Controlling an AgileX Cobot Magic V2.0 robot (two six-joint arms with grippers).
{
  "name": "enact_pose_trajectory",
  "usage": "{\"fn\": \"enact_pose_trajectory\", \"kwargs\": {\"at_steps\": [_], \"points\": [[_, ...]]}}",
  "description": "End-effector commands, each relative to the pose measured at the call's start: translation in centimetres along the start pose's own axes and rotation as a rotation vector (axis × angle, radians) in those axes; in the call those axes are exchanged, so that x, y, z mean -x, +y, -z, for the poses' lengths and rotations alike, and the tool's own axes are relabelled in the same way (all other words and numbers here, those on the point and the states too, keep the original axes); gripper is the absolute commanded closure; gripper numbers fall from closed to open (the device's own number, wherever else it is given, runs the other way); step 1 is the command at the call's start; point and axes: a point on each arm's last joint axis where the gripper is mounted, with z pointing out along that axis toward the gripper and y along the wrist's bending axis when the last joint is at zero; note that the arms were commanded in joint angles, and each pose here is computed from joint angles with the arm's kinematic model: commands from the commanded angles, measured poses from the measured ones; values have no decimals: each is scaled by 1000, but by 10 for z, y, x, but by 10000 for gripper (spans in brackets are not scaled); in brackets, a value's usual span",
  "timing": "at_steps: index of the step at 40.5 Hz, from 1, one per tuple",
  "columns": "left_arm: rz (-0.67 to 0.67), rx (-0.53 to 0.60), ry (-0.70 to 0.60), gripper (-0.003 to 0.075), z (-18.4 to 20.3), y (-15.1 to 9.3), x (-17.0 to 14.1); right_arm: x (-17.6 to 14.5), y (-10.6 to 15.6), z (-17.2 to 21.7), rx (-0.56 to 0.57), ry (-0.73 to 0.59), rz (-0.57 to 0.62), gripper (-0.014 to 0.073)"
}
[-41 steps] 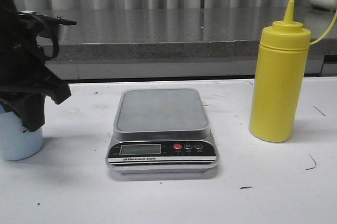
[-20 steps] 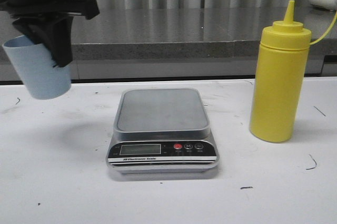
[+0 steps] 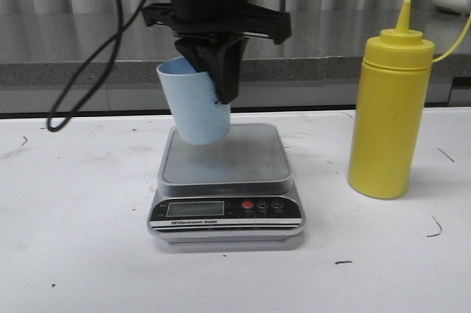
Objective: Pour seasoning into cup on scale with both arms
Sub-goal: 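Lift the blue cup with the left gripper and lower it onto the scale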
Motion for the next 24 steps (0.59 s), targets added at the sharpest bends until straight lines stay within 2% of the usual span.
{"fn": "enact_pose_trajectory", "kwargs": {"at_steps": [1,17,20,24], "points": [[-11,-7,-81,740,25,-7,11,16,0,1,2,-94,6,3],[-16,-8,-51,722,7,-10,16,16,0,1,2,-94,6,3],[-16,-8,-49,654,7,-10,16,16,0,1,2,-94,6,3],[-16,-8,-47,476,7,-10,16,16,0,1,2,-94,6,3]]}}
